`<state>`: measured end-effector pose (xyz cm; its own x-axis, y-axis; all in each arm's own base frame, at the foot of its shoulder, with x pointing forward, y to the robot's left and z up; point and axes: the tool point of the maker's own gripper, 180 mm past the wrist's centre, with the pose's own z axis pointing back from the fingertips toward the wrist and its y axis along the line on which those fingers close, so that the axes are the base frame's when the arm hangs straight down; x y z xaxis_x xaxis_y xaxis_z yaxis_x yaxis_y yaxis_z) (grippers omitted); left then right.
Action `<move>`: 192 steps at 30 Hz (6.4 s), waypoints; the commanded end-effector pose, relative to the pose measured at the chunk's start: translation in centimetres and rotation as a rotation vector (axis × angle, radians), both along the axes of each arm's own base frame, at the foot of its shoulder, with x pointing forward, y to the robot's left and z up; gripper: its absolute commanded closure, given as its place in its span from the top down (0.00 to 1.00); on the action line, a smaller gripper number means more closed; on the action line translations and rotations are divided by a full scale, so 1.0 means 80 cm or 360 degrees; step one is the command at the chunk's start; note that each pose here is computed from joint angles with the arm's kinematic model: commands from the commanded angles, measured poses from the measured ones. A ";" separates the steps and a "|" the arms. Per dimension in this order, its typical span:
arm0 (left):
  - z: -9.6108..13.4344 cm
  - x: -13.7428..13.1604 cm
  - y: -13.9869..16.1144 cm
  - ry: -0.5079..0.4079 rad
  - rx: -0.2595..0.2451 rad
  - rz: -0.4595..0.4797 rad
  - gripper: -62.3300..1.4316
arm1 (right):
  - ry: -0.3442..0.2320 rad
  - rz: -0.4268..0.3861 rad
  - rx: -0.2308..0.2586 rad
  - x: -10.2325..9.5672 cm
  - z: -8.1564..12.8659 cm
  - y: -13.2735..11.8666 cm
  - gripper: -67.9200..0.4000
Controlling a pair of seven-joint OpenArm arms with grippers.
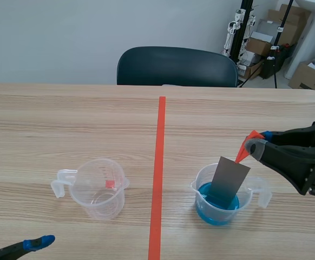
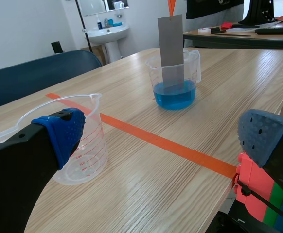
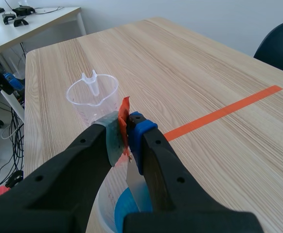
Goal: Do the redox reaction experiment. raise the plate out of the solution
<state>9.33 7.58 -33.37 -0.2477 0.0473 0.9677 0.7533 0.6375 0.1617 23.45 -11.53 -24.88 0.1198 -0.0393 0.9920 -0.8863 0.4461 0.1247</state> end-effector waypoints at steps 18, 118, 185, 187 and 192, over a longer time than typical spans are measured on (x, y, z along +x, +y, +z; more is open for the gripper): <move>0.008 0.000 -0.001 -0.0025 -0.0037 0.0007 1.00 | -0.0024 -0.0003 0.0027 0.005 0.011 -0.004 0.01; 0.171 0.094 0.076 0.0166 0.0393 -0.0478 0.07 | -0.0058 0.0121 0.0127 0.008 0.191 -0.014 0.01; 0.172 0.153 -0.071 0.0140 0.0635 -0.0608 0.07 | -0.0044 0.0127 0.0150 0.007 0.203 -0.009 0.01; 0.167 0.154 -0.076 0.0128 0.0656 -0.0618 0.07 | -0.0044 0.0127 0.0150 0.007 0.203 -0.009 0.01; 0.156 0.157 -0.088 0.0119 0.0699 -0.0646 0.07 | -0.0044 0.0127 0.0150 0.007 0.203 -0.009 0.01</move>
